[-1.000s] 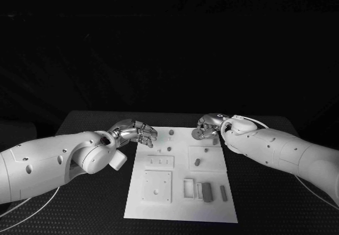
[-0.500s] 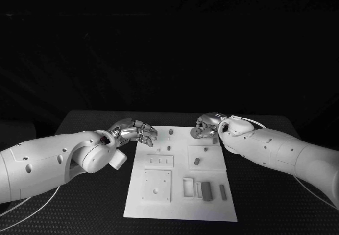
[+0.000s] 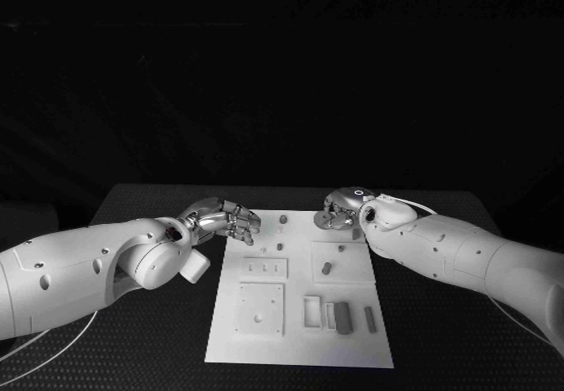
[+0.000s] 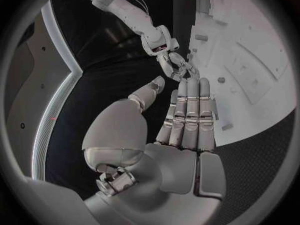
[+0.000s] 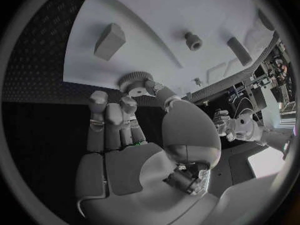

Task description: Assemble the parts on the task board

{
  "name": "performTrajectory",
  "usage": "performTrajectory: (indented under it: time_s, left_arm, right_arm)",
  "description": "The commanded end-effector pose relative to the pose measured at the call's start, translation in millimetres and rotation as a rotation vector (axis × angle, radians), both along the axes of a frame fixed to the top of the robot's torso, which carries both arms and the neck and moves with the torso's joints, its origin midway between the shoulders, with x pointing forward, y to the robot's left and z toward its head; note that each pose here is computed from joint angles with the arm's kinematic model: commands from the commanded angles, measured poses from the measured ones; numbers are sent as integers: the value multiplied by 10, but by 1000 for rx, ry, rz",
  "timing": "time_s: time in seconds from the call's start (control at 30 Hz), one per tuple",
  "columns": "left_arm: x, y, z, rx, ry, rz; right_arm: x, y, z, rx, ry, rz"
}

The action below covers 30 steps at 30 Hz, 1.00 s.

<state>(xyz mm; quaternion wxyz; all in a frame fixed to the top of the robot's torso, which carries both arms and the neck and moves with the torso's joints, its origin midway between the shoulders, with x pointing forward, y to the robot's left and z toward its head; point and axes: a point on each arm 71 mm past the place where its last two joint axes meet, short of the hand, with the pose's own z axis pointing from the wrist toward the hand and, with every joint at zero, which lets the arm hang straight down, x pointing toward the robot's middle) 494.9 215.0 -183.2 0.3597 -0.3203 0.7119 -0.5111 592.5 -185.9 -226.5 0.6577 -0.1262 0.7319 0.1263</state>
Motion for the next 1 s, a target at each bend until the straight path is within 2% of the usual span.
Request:
performTrajectory:
  time_s: [0.03, 0.27, 0.73, 0.83, 1.0]
  left_arm:
    - [-7, -25, 13, -2, -5, -15]
    - [-5, -27, 12, -1, -4, -15]
    - [-4, 7, 12, 2, -5, -5]
    - [-3, 19, 14, 2, -7, -1]
    - [-2, 38, 23, 6, -13, 3]
  right_arm:
    - [-86, 6, -260, -74, 79, 5]
    - [-105, 3, -334, -71, 137, 14]
    - [-163, -32, -330, -48, 147, 42]
    - [-165, -36, -265, -31, 111, 52]
    - [-135, -18, -46, -8, 27, 65]
